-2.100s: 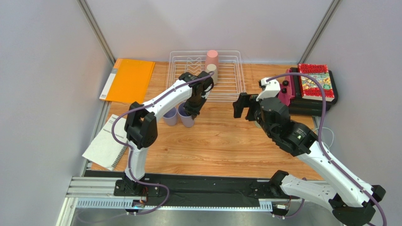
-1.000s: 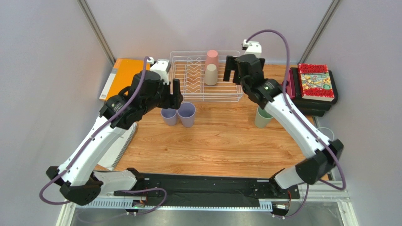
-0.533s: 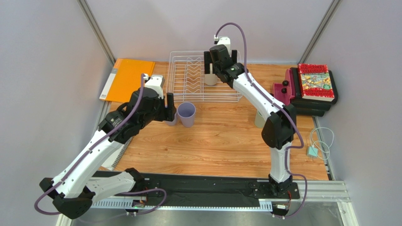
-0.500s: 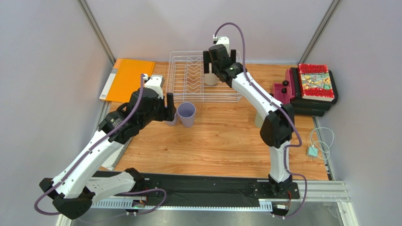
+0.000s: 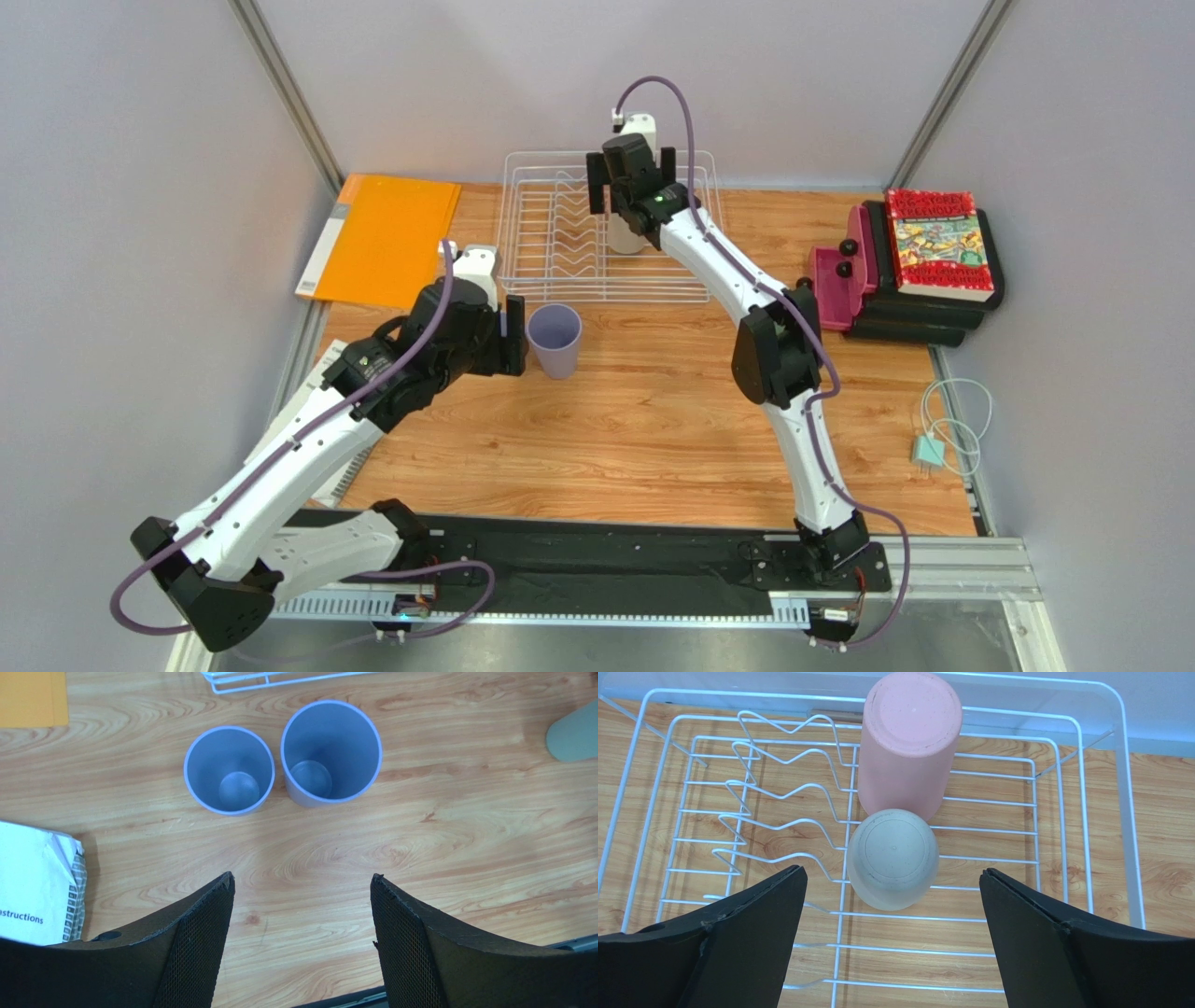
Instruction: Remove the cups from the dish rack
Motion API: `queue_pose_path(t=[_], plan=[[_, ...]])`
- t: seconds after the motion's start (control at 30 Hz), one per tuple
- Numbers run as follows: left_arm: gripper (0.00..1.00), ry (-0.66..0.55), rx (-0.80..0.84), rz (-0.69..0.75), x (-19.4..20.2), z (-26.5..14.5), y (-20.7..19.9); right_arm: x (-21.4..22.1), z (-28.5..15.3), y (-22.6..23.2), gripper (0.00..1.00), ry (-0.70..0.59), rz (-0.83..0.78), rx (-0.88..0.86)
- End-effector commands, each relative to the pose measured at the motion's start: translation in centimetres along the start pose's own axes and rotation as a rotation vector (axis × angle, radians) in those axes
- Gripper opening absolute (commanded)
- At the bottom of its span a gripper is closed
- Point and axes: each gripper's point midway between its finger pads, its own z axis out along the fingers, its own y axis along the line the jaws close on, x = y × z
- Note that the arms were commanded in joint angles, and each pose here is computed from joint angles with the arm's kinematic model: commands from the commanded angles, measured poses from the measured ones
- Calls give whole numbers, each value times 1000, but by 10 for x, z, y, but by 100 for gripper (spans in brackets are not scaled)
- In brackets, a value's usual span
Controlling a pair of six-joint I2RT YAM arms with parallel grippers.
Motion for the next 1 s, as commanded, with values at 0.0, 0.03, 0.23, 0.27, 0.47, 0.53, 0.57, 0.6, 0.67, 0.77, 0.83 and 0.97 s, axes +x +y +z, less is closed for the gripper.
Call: queue_pose_path(t=[0.0, 0.03, 0.23, 0.27, 0.47, 0.53, 0.57, 0.6, 0.67, 0.77, 0.83, 0.97], plan=[[77, -49, 27, -38, -7, -5, -4, -24, 8, 2, 100, -76, 33, -22], [77, -42, 28, -33, -5, -4, -4, -20, 11, 4, 100, -68, 34, -30], [77, -28, 29, -19, -3, 1, -5, -5, 25, 4, 100, -48, 31, -23], [77, -22, 31, -18, -2, 1, -6, -1, 28, 4, 100, -42, 29, -22], [77, -15, 31, -11, 0, 6, -7, 10, 36, 2, 99, -23, 30, -19], [77, -16, 33, -12, 0, 7, -8, 12, 39, 1, 95, -18, 32, -21], [77, -16, 32, -13, 0, 8, -7, 14, 40, 1, 92, -13, 34, -23], [77, -13, 32, -14, 1, 9, -8, 14, 40, 2, 85, -14, 35, -27], [77, -13, 33, -14, 2, 9, -8, 16, 41, 2, 77, -9, 36, -26], [77, -11, 33, -14, 2, 10, -8, 18, 42, 1, 61, -6, 35, -27], [77, -11, 33, -17, 3, 10, -8, 20, 43, 1, 54, -1, 37, -27], [77, -7, 36, -16, 4, 11, -9, 20, 41, 1, 31, 1, 43, -29]])
